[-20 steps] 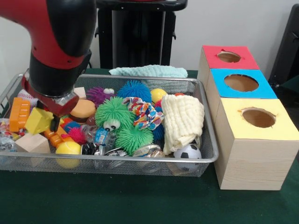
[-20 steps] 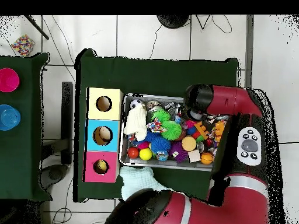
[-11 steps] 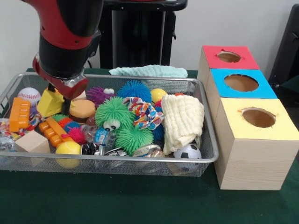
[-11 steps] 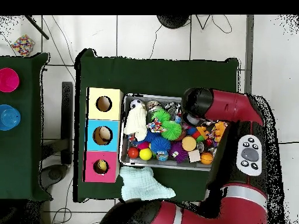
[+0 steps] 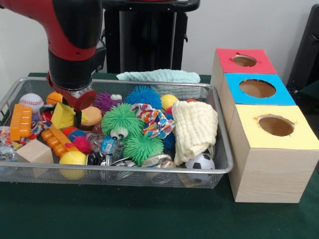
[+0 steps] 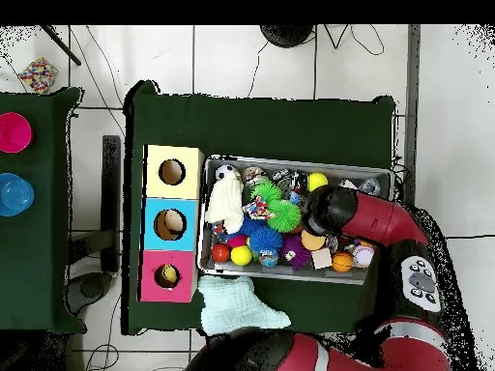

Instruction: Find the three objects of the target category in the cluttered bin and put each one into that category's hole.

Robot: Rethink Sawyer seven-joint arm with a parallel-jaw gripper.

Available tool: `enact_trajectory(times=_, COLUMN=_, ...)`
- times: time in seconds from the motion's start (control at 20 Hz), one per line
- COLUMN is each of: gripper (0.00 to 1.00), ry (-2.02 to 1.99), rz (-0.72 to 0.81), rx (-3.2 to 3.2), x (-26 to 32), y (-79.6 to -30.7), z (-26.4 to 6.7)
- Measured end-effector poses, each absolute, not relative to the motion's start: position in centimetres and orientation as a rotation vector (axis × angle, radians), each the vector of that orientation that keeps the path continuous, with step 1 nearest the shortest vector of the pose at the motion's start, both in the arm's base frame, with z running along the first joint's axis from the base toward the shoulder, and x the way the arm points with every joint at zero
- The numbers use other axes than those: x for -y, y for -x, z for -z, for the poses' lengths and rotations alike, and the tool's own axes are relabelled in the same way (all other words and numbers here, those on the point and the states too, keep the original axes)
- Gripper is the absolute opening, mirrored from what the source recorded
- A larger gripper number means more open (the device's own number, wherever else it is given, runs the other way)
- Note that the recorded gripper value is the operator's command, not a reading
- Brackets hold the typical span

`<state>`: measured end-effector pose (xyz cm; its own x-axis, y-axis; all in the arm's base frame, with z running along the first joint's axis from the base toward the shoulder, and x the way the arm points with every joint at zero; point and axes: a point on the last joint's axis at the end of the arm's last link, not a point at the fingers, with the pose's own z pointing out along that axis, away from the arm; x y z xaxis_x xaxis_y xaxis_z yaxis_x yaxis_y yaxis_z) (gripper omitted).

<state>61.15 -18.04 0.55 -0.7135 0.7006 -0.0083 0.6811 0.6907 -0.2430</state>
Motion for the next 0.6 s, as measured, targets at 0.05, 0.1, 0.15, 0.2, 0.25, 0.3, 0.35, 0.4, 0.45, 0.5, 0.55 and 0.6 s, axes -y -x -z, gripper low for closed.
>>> enact_trajectory(times=0.05, gripper=1.00, ry=1.215, rz=-0.345, rx=2.802, x=18.0, y=-59.4, z=1.1)
enact_trajectory(times=0.1, gripper=1.00, ry=1.220, rz=-0.345, rx=2.800, x=18.0, y=-59.2, z=1.3)
enact_trajectory(times=0.15, gripper=1.00, ry=1.225, rz=-0.345, rx=2.797, x=17.9, y=-58.9, z=1.5)
enact_trajectory(times=0.2, gripper=1.00, ry=1.231, rz=-0.345, rx=2.795, x=17.9, y=-58.7, z=1.6)
enact_trajectory(times=0.25, gripper=1.00, ry=1.236, rz=-0.347, rx=2.791, x=17.8, y=-58.2, z=2.0)
enact_trajectory(times=0.3, gripper=1.00, ry=1.242, rz=-0.348, rx=2.778, x=17.6, y=-57.4, z=2.5)
enact_trajectory(times=0.35, gripper=1.00, ry=1.242, rz=-0.352, rx=2.770, x=17.6, y=-57.0, z=2.7)
enact_trajectory(times=0.4, gripper=1.00, ry=1.243, rz=-0.358, rx=2.761, x=17.5, y=-56.6, z=2.8)
enact_trajectory(times=0.45, gripper=1.00, ry=1.252, rz=-0.364, rx=2.751, x=17.4, y=-56.3, z=2.9)
enact_trajectory(times=0.5, gripper=1.00, ry=1.265, rz=-0.369, rx=2.745, x=17.3, y=-56.3, z=2.7)
enact_trajectory(times=0.55, gripper=1.00, ry=1.271, rz=-0.373, rx=2.743, x=17.2, y=-56.3, z=2.6)
enact_trajectory(times=0.6, gripper=1.00, ry=1.278, rz=-0.379, rx=2.740, x=17.1, y=-56.4, z=2.4)
